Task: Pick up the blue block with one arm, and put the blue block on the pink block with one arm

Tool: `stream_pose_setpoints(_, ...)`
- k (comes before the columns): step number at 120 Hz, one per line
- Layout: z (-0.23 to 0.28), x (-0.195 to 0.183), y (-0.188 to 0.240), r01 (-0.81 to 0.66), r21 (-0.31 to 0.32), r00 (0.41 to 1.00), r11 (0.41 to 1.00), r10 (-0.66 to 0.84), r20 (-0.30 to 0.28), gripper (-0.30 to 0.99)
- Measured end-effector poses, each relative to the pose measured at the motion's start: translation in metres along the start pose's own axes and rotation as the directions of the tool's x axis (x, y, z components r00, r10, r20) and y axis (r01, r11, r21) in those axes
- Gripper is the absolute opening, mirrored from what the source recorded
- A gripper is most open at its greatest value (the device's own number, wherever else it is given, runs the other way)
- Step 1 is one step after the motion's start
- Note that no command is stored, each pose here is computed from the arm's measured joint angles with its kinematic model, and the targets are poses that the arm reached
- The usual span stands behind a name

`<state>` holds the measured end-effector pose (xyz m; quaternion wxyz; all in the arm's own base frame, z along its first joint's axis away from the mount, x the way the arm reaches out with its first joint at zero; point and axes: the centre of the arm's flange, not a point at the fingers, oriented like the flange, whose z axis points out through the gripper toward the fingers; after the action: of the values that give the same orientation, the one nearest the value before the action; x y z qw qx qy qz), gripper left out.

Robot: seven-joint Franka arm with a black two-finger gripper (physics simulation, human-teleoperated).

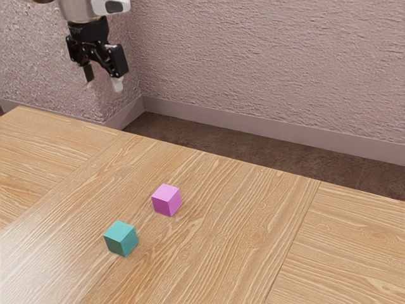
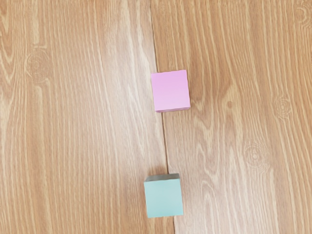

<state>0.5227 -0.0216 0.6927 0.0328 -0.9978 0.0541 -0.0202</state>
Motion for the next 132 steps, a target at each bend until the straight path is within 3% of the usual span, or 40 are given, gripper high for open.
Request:
stream_pose_setpoints(14,0.0,0.002,-0.014,0.021,0.001,1.0,1.0,-0.021,-0.023,0.69)
stream_pose_setpoints(28,0.014,0.002,-0.026,0.039,0.001,0.999,0.999,-0.039,-0.002,0.69)
stream_pose_setpoints(47,0.174,-0.062,-0.032,0.073,-0.056,0.984,0.996,-0.062,0.166,0.69)
stream_pose_setpoints(66,0.245,-0.052,-0.044,0.104,-0.086,0.98,0.991,-0.088,0.18,0.69)
stream_pose_setpoints(92,0.336,-0.05,-0.041,0.108,-0.099,0.964,0.989,-0.08,0.253,0.69)
stream_pose_setpoints(122,0.351,-0.045,-0.046,0.099,-0.098,0.978,0.99,-0.079,0.192,0.69)
stream_pose_setpoints(132,0.363,-0.06,-0.042,0.109,-0.114,0.974,0.988,-0.083,0.209,0.69)
